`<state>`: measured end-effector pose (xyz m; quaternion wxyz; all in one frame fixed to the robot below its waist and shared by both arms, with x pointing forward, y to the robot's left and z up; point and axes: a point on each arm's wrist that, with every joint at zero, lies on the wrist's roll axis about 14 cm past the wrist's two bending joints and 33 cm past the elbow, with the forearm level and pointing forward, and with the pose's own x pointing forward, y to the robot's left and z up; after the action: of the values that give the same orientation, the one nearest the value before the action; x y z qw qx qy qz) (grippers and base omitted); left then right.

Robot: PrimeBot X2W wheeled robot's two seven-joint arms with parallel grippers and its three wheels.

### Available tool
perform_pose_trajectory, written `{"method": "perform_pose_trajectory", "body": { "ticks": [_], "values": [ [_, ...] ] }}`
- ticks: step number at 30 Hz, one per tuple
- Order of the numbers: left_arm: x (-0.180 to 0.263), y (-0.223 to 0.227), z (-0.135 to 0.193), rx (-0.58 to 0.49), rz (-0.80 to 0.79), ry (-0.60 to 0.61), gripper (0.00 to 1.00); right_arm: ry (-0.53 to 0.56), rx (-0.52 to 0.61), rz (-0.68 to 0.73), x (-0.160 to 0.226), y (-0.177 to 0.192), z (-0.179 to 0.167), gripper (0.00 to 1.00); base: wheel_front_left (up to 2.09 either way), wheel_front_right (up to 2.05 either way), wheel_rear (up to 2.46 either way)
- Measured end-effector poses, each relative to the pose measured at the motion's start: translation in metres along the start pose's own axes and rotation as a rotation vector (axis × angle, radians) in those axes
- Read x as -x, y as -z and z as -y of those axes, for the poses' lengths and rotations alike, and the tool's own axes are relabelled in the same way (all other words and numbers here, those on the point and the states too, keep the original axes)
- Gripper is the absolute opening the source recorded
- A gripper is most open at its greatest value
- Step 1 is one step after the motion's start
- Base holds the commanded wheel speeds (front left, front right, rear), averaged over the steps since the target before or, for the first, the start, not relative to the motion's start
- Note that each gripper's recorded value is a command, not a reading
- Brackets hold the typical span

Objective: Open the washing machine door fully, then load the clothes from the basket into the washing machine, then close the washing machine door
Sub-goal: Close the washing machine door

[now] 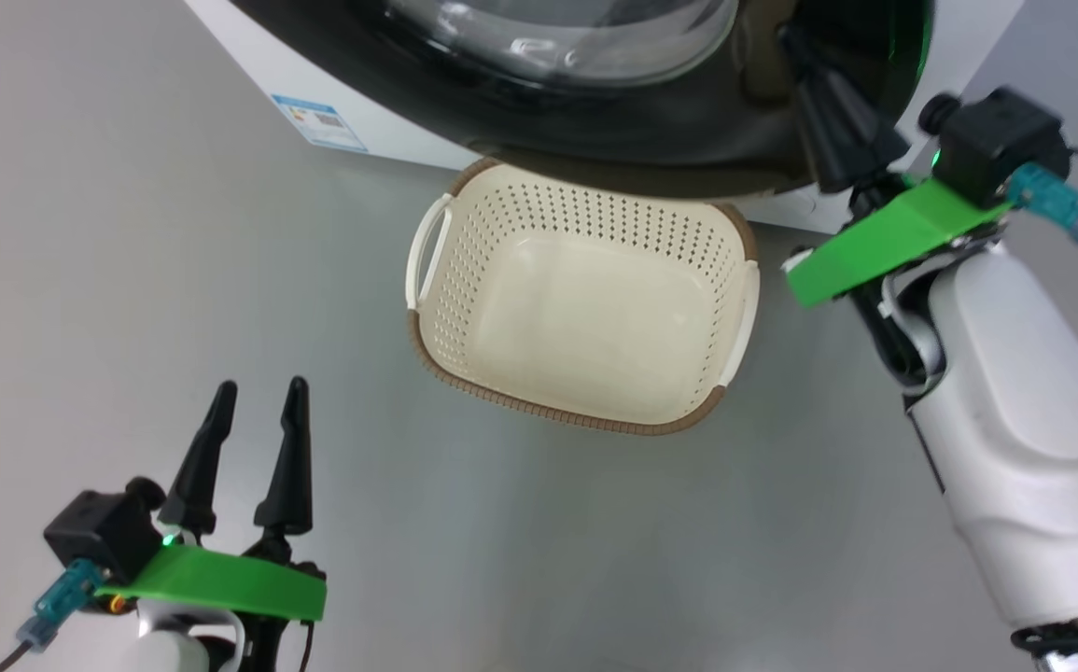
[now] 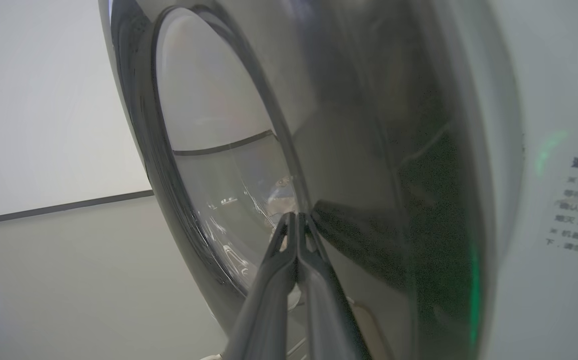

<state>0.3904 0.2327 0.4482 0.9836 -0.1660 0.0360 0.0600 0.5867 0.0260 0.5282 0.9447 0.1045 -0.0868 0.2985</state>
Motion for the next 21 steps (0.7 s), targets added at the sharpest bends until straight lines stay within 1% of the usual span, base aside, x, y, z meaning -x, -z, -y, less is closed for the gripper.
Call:
{"method": "perform_pose_trajectory", "body": {
  "ticks": [5,15,21],
  "values": [
    [-0.007,-0.001,0.002,-0.005,0.005,0.005,1.00,0.024,0.021,0.020,-0.013,-0.002,0.013,0.00,0.00,0.00,0.00],
    [-0.015,0.005,-0.001,-0.011,-0.009,-0.003,1.00,0.077,0.011,0.072,-0.035,-0.009,0.036,0.00,0.00,0.00,0.00],
    [-0.021,0.007,-0.001,-0.012,-0.012,-0.005,1.00,0.083,-0.002,0.079,-0.042,-0.004,0.037,0.00,0.00,0.00,0.00]
  ]
}}
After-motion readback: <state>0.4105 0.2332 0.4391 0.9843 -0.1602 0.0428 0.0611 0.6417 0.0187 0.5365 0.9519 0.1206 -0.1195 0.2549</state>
